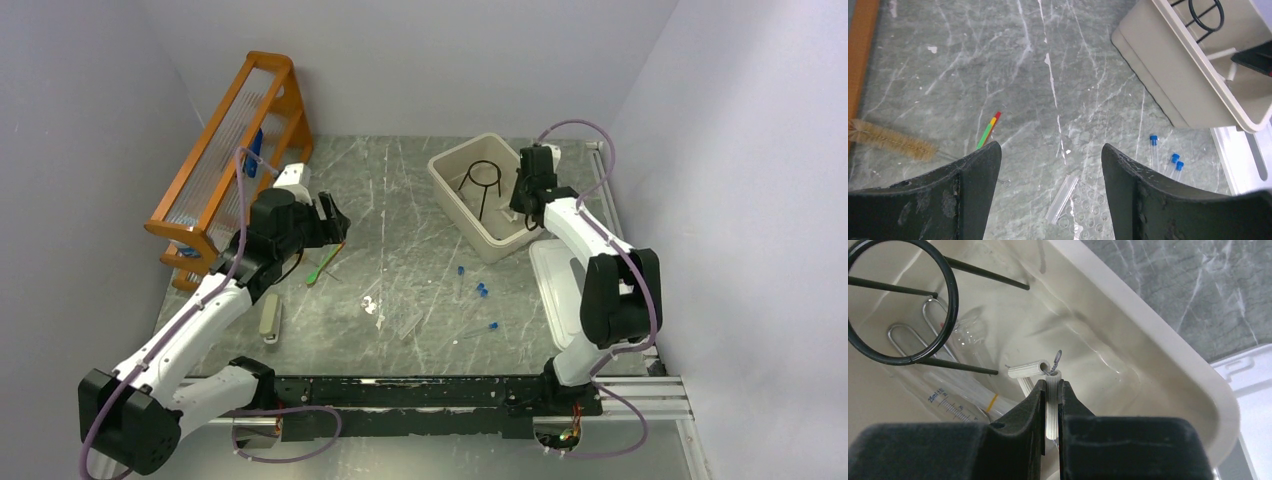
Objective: Organize the chemistry lab equipment
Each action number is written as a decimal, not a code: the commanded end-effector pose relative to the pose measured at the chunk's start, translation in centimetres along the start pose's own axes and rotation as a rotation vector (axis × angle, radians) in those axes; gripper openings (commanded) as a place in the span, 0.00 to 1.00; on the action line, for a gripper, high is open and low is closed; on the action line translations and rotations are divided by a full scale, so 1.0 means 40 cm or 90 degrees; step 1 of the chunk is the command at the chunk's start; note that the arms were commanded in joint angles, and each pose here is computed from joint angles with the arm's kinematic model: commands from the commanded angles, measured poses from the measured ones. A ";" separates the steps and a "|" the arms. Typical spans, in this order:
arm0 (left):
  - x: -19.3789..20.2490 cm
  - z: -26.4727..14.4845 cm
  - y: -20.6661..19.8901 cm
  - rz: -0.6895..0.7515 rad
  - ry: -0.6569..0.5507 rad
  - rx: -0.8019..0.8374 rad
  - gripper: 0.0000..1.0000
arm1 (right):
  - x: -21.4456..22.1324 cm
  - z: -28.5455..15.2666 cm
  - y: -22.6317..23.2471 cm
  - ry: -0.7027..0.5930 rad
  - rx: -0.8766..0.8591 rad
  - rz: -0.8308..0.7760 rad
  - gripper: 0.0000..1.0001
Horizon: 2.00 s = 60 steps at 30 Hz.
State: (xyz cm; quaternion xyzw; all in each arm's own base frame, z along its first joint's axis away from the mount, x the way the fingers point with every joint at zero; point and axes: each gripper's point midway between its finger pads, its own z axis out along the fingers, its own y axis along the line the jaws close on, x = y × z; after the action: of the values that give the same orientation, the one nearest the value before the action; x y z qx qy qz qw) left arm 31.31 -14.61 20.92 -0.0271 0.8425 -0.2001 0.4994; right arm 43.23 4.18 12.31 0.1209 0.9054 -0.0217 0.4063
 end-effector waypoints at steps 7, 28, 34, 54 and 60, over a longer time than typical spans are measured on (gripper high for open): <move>0.008 0.020 -0.030 0.032 0.030 0.035 0.78 | 0.041 0.057 -0.001 0.030 0.013 -0.050 0.00; 0.198 0.130 0.183 0.134 0.278 -0.233 0.78 | -0.061 -0.080 -0.005 -0.027 0.049 -0.045 0.42; 0.245 0.165 0.210 0.146 0.337 -0.265 0.66 | -0.107 -0.166 0.028 -0.070 -0.020 -0.007 0.41; 0.374 0.213 0.235 0.174 0.473 -0.250 0.35 | -0.104 -0.298 0.131 -0.115 -0.237 0.011 0.35; 0.342 0.208 0.228 0.173 0.438 -0.248 0.14 | -0.086 -0.305 0.161 -0.112 -0.289 0.022 0.34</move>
State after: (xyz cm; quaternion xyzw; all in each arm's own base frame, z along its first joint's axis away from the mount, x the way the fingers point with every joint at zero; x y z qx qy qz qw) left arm 32.59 -11.67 1.48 0.0567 0.9824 0.0465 0.1720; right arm 38.36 10.03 22.98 0.0509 0.8566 0.1397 0.4941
